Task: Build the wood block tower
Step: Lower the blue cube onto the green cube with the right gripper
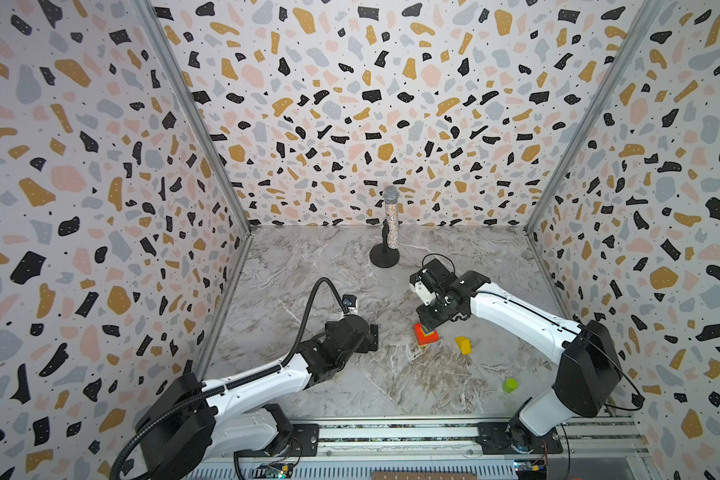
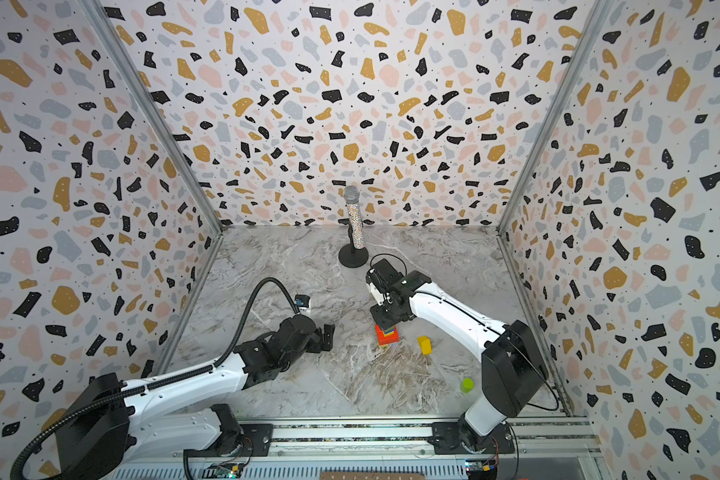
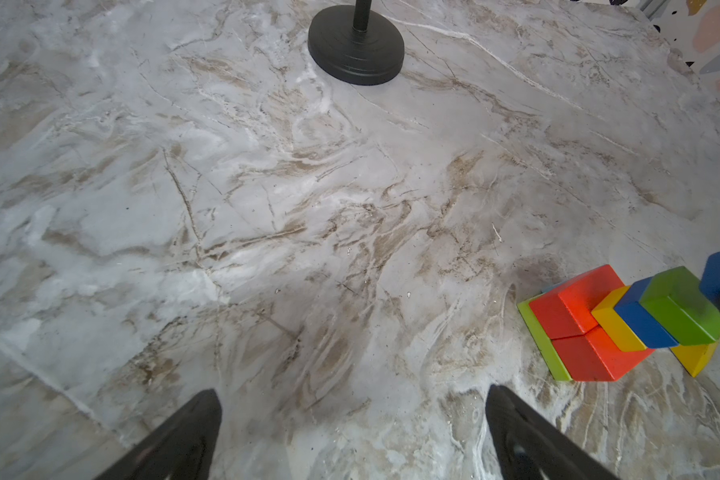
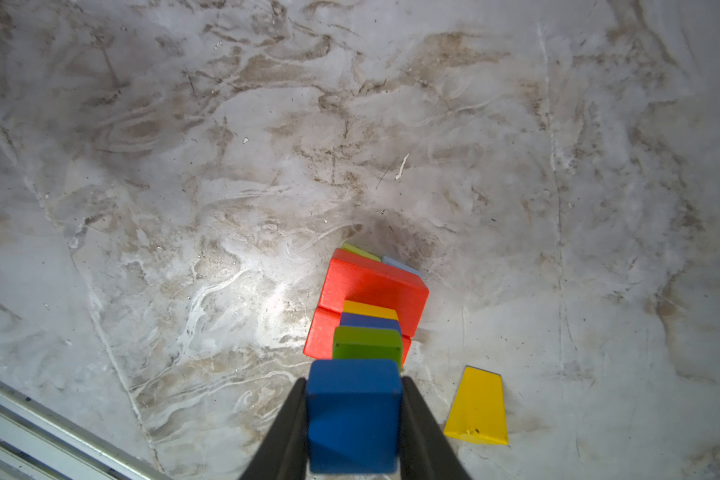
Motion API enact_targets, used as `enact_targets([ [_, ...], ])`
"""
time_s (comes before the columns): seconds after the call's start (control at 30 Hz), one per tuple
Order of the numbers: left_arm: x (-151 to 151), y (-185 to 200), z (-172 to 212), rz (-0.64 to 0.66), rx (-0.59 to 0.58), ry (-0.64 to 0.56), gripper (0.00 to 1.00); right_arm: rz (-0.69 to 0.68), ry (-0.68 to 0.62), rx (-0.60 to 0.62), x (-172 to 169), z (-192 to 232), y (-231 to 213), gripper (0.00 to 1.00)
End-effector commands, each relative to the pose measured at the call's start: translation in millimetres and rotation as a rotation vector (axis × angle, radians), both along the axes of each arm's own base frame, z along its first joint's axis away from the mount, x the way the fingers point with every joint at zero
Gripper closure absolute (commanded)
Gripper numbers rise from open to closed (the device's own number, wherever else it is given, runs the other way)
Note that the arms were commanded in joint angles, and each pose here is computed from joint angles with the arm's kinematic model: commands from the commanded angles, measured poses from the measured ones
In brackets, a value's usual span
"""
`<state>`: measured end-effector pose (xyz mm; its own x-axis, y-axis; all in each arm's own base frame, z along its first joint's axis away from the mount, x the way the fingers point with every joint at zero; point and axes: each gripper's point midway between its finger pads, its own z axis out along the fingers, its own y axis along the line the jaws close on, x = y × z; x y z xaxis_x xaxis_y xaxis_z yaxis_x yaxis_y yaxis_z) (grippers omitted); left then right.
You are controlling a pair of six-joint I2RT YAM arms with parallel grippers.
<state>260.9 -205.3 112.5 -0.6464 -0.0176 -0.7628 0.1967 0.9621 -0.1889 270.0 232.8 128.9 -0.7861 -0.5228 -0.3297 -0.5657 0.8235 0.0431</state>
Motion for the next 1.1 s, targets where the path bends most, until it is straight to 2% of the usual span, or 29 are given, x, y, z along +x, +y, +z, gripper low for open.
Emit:
enact_targets([
  [0.0,2,-7,11,-0.007,-0.04,-0.023,0.0,-0.005,-0.007,-0.02,-2,1,-5,0.68],
  [1.07,1,-6,9,-0.003,-0.042,-0.021,0.0,-0.003,0.008,-0.027,-1,-10,-3,0.65],
])
